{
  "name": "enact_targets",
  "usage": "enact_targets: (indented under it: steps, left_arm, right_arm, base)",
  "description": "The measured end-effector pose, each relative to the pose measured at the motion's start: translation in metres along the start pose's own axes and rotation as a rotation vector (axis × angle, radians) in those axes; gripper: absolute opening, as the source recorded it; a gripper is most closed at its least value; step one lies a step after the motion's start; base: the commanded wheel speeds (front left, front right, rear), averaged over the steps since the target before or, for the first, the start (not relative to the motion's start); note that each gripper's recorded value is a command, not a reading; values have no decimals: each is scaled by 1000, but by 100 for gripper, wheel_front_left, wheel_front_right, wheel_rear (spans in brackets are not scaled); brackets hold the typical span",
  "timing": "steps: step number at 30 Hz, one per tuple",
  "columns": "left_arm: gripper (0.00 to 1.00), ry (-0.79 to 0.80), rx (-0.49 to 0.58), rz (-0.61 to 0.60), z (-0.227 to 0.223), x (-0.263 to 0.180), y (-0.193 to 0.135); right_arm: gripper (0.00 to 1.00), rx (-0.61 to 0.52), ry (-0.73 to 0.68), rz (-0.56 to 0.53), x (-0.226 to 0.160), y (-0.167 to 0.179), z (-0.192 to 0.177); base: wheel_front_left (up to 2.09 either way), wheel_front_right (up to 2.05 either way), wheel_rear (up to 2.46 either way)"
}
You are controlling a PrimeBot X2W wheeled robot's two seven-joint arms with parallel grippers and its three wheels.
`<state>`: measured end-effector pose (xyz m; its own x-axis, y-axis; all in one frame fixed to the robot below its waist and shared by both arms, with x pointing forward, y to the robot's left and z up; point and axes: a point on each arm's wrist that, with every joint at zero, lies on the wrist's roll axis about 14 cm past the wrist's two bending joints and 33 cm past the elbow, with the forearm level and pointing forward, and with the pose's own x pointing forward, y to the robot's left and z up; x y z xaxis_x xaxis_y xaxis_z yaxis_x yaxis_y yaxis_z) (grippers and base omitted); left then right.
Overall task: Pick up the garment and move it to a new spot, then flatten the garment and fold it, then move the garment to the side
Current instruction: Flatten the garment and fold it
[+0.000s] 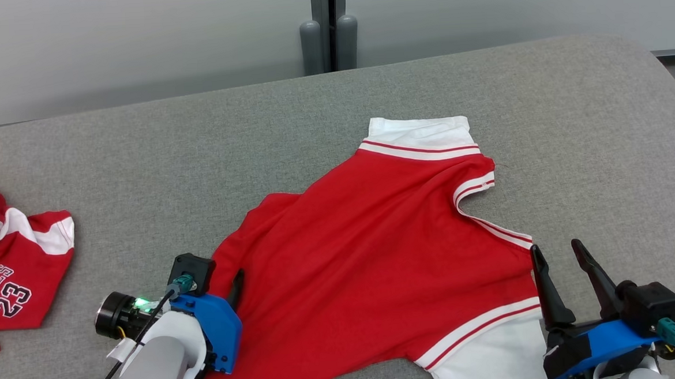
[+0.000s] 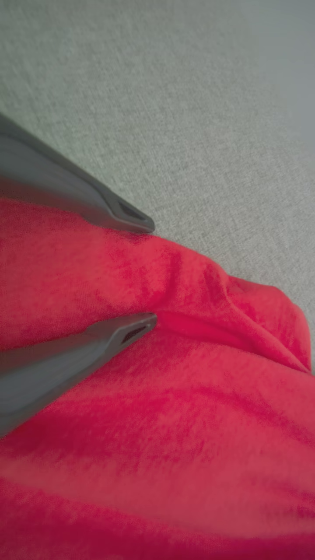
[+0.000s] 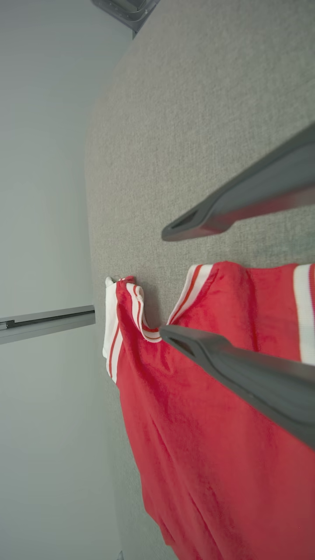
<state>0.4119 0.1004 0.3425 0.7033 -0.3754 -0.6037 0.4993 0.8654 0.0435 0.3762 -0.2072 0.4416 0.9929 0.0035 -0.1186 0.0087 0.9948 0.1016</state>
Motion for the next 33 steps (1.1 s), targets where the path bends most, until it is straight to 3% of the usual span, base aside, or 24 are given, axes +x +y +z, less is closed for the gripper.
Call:
enact_targets:
  steps: [2, 3, 7, 17, 28, 30, 33]
  left_arm:
    - [7, -3, -8, -10, 1, 0, -3]
    - [0, -15, -22, -9, 4, 0, -1]
    - [0, -128, -1, 19, 34, 1, 17]
    - [0, -336, 51, 60, 101, 13, 24]
    - [0, -409, 47, 117, 124, 21, 34]
    - [100, -411, 48, 125, 122, 20, 35]
    - [100, -435, 38, 134, 123, 14, 34]
  right_arm:
    - [100, 0, -1, 2, 0, 1, 0]
    - [100, 0, -2, 3, 1, 1, 1]
    - [100, -1, -5, 5, 2, 1, 2]
    - [100, -4, -9, -23, 2, -8, 3]
    - [100, -10, 0, -43, 4, -15, 1]
    - [100, -8, 2, -41, 4, -14, 0]
    - [100, -7, -3, -33, 7, -11, 1]
  base:
    - [0, 0, 0]
    - [0, 0, 0]
    - [0, 0, 0]
    - [0, 0, 0]
    - [0, 0, 0]
    - [0, 0, 0]
    - [0, 0, 0]
